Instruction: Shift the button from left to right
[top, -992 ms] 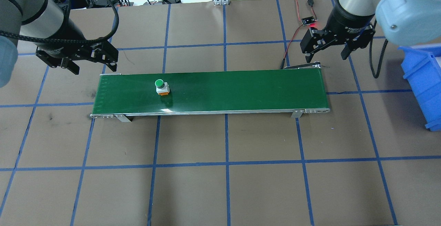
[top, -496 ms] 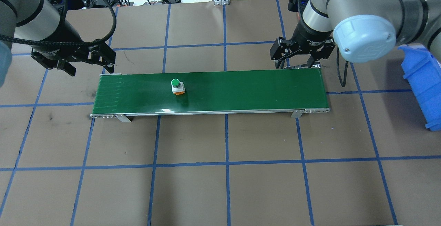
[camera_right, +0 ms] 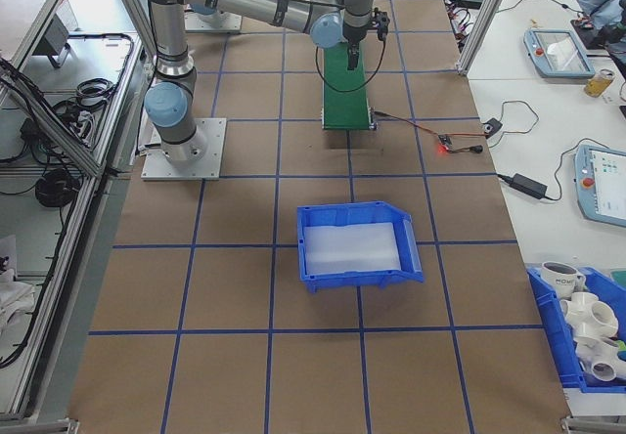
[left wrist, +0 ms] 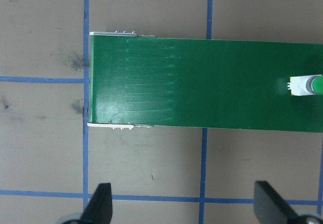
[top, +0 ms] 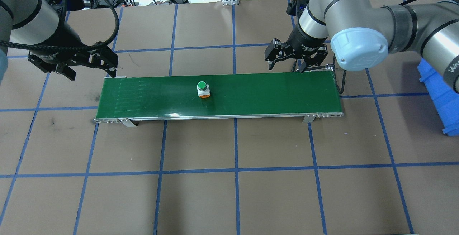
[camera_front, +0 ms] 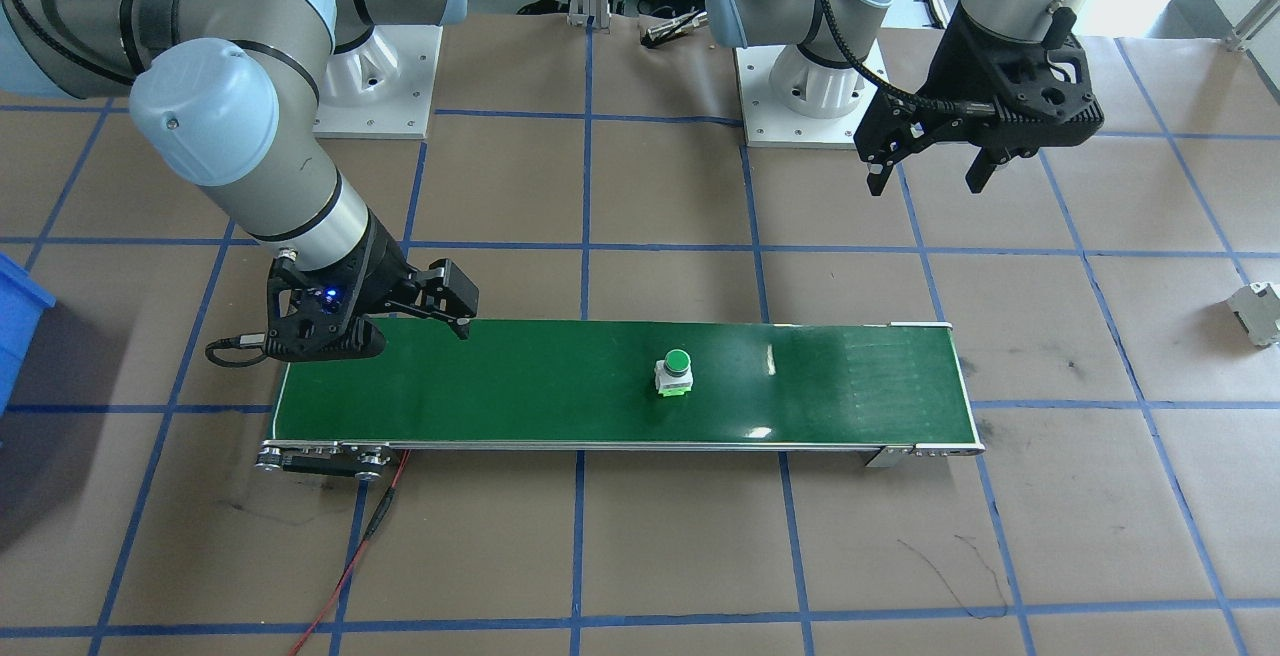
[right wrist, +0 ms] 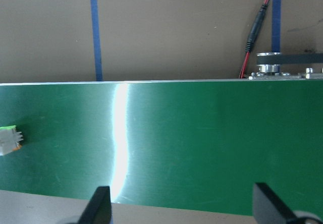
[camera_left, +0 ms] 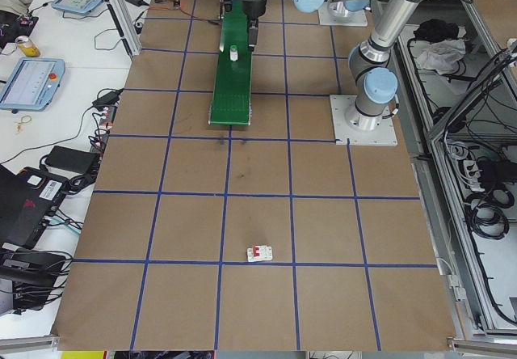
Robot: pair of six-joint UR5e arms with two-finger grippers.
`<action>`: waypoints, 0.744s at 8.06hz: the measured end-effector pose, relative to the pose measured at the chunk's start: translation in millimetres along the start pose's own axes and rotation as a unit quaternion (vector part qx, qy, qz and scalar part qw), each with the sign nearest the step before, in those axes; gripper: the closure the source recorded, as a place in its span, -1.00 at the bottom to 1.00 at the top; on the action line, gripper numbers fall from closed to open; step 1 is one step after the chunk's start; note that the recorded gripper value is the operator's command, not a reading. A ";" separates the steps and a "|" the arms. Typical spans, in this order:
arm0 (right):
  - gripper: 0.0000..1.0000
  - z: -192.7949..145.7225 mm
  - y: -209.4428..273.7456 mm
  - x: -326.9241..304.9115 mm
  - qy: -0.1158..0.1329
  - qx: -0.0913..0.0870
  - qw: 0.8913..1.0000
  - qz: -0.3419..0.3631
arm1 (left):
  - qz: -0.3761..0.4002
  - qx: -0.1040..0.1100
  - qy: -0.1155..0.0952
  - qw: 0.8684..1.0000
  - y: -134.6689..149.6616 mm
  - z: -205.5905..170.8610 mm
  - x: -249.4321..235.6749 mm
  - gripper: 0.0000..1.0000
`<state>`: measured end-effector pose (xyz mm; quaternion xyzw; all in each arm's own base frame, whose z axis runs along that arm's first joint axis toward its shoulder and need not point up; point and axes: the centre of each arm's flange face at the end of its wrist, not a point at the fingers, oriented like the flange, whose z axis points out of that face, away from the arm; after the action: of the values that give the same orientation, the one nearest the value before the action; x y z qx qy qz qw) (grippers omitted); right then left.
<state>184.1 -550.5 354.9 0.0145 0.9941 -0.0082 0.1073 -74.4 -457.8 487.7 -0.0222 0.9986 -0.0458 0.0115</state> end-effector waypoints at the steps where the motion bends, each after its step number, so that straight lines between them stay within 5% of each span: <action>1: -1.00 1.9 0.3 -6.6 -0.008 0.003 1.000 0.007 | 0.000 0.000 0.000 1.000 0.0 0.3 0.0 -1.00; 6: -1.00 42.1 15.3 -78.9 -0.005 0.013 1.000 0.019 | 0.000 0.002 0.000 1.000 -0.2 1.3 -0.1 -1.00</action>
<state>270.6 -538.1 330.4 0.0346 0.9929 -0.0188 0.1119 -74.2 -458.1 486.4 -0.0224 0.9985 -0.0479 0.0115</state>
